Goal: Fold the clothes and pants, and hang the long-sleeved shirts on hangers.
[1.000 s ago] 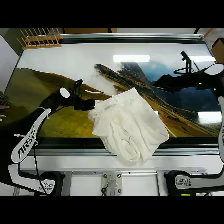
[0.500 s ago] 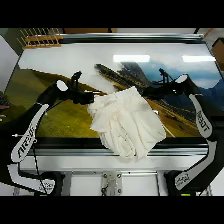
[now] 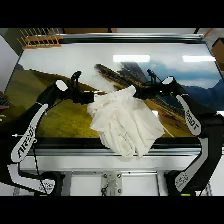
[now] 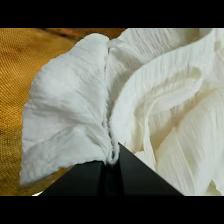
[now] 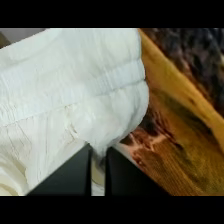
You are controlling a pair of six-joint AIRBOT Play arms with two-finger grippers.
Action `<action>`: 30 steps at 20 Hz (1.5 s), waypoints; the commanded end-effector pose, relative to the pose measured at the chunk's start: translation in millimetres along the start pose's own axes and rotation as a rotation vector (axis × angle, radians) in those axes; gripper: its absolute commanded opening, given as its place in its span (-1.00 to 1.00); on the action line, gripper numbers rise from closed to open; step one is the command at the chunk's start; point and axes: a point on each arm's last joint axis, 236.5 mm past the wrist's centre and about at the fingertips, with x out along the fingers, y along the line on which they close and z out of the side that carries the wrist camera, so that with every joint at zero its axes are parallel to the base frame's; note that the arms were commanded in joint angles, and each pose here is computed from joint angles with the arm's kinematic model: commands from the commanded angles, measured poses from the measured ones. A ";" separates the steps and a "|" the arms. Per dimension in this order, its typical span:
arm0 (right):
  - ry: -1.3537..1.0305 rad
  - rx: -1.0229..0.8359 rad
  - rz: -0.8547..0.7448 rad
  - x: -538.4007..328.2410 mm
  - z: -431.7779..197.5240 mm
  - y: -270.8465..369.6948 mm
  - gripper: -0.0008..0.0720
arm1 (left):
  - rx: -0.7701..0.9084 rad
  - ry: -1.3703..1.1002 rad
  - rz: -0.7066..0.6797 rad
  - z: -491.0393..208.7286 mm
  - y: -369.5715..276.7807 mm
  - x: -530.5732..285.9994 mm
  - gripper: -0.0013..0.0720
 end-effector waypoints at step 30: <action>-0.014 -0.221 -0.104 -188.6 -154.7 155.5 -0.95 | 0.025 0.023 0.117 -107.8 -16.2 -129.9 0.84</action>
